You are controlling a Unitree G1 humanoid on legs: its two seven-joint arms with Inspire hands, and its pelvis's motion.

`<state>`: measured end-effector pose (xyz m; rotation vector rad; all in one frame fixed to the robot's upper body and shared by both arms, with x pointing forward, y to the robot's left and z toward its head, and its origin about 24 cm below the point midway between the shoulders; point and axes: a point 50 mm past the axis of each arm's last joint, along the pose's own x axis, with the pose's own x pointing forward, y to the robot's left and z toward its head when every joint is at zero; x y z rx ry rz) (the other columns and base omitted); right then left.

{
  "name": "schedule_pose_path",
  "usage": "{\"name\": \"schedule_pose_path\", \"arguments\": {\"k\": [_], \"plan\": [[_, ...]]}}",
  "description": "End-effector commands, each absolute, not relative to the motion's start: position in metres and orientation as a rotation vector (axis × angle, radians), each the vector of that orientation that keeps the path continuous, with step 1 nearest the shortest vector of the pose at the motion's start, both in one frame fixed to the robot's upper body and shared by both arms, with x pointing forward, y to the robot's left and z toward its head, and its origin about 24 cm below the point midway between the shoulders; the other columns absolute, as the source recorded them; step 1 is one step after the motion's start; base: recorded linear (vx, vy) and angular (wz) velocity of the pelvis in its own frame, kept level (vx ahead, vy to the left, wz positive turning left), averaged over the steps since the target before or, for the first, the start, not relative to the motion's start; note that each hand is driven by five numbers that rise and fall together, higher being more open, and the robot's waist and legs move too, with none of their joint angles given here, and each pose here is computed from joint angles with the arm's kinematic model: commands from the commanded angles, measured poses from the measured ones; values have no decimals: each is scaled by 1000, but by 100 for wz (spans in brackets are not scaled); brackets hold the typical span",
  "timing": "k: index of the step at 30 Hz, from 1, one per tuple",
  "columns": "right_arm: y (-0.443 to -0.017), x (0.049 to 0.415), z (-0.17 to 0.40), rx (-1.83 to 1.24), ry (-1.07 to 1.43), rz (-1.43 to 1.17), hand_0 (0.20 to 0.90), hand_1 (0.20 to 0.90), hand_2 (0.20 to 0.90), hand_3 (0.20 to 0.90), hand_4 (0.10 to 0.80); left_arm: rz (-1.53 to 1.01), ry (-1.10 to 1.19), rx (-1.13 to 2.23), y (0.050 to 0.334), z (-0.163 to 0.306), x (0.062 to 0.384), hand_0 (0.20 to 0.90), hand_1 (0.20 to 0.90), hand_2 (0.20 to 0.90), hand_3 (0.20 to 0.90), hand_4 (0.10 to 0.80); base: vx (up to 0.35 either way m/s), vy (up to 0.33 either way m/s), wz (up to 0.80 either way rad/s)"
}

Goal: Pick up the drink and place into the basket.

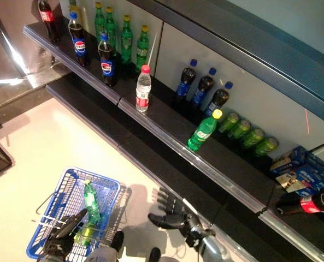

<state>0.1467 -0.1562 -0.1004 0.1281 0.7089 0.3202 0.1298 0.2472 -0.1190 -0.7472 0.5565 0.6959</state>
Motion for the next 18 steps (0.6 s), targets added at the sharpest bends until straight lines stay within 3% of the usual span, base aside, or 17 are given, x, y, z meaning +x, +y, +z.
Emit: {"name": "schedule_pose_path", "arguments": {"k": [1, 4, 7, 12, 18], "plan": [[-179, 146, -105, -50, 687, 248, 900, 900, 900, 900, 800, 771, 267, -689, 274, -94, 136, 300, 300, 300, 200, 100, -81, -24, 4], [-191, 131, -119, -72, 771, 116, 900, 900, 900, 900, 800, 836, 322, -800, 266, -106, 133, 300, 300, 300, 200, 100, -105, 63, 16], [-207, 116, -126, -60, 825, -5, 900, 900, 900, 900, 800, 857, 388, -827, 253, -114, 132, 300, 300, 300, 200, 100, -64, 227, 82], [-232, 91, -142, -36, 933, -104, 900, 900, 900, 900, 800, 1032, 466, -869, 243, -133, 104, 300, 300, 300, 200, 100, 40, 401, 53], [-236, 60, -159, 107, 1088, -249, 900, 900, 900, 900, 800, 912, 526, -747, 238, -130, 125, 300, 300, 300, 200, 100, 153, 471, 21]]}}
